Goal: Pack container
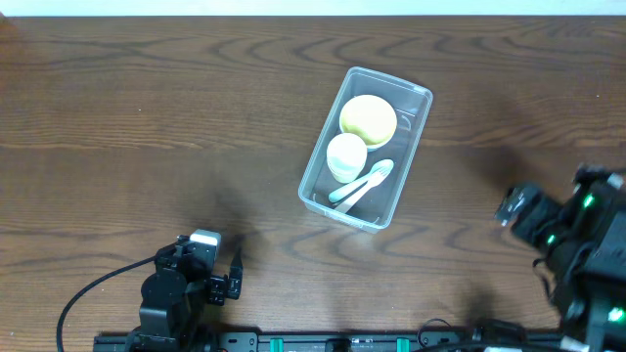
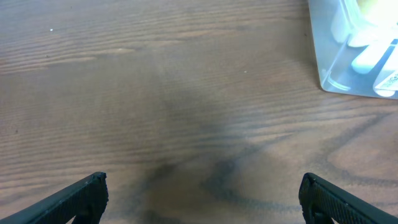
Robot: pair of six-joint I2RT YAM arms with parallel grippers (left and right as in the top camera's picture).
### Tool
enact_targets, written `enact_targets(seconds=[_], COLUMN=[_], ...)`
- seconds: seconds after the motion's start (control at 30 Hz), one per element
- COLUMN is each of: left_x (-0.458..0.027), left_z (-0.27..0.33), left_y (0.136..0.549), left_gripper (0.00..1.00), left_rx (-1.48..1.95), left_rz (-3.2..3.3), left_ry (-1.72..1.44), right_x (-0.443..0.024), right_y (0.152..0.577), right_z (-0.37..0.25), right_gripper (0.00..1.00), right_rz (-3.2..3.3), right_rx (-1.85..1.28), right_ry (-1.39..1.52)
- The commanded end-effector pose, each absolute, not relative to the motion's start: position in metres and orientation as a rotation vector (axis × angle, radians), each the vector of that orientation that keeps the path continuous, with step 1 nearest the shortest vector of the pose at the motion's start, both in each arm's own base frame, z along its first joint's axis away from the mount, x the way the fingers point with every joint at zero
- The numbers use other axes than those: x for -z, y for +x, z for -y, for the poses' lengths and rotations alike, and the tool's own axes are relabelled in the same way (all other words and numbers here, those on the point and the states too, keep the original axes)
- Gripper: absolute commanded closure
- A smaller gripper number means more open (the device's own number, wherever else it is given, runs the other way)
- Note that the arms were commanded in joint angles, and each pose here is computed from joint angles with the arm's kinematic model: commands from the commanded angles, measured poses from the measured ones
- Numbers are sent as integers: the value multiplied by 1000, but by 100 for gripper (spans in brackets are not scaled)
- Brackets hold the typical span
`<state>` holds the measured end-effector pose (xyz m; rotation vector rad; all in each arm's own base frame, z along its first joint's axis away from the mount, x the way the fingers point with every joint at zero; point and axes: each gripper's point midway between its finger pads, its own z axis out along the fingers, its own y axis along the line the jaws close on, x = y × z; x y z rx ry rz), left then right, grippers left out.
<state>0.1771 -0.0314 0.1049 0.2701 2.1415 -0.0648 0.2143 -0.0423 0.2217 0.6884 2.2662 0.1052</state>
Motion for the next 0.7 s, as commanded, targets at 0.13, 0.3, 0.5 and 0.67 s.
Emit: enact_targets(seconds=[0.13, 0.3, 0.5, 0.67], left_x=[-106, -106, -106, -106], left_z=[33, 33, 33, 33], left_y=[177, 177, 177, 177], left_gripper=[2, 2, 2, 2], left_rx=[84, 84, 84, 84], left_rz=[-2135, -2135, -2135, -2135], left_ry=[253, 253, 253, 253], right_x=[-211, -181, -151, -141], right_y=[232, 227, 222, 223], right_z=[-4, -23, -29, -28], right_gripper=[1, 1, 1, 1], right_rz=[-2065, -1977, -1968, -1942], right_rx=[-136, -140, -169, -149], right_ry=[-50, -267, -286, -301])
